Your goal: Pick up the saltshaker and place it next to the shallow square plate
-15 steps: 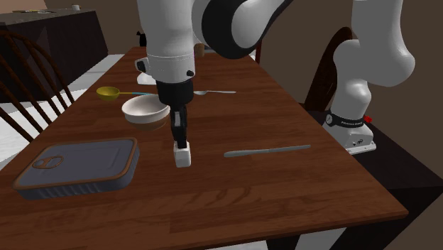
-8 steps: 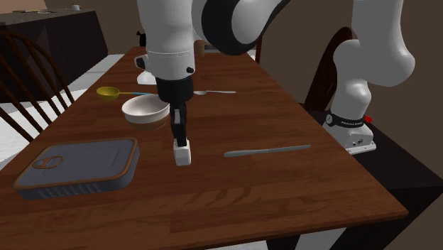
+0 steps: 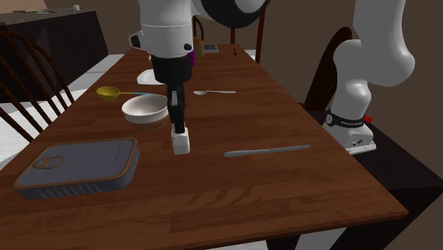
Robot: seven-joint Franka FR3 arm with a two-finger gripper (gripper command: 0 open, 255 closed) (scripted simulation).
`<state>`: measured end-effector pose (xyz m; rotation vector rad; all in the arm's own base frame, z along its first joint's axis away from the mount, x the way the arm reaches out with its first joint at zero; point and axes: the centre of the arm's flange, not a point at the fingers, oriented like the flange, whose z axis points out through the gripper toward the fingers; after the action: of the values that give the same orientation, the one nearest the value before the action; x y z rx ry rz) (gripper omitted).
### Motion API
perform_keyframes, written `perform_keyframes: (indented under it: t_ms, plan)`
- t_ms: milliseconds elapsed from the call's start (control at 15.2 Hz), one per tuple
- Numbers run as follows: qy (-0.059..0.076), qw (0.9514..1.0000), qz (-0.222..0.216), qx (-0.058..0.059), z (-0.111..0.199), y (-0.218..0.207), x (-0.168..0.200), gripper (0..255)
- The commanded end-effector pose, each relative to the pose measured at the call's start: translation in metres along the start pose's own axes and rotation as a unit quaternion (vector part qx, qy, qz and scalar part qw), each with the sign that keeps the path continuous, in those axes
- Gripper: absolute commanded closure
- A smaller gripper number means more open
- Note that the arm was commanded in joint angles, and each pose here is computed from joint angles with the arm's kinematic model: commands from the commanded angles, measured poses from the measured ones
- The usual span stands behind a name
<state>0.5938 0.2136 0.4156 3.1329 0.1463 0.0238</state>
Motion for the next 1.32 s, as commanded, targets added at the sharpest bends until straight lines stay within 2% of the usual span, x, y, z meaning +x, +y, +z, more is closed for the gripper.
perform_keyframes:
  t_ms: [0, 1254]
  plan:
    - [0.000, 1.0000, 0.000, 0.000, -0.010, 0.000, 0.000, 255]
    - [0.000, 1.0000, 0.000, 0.000, -0.111, 0.001, 0.002, 255]
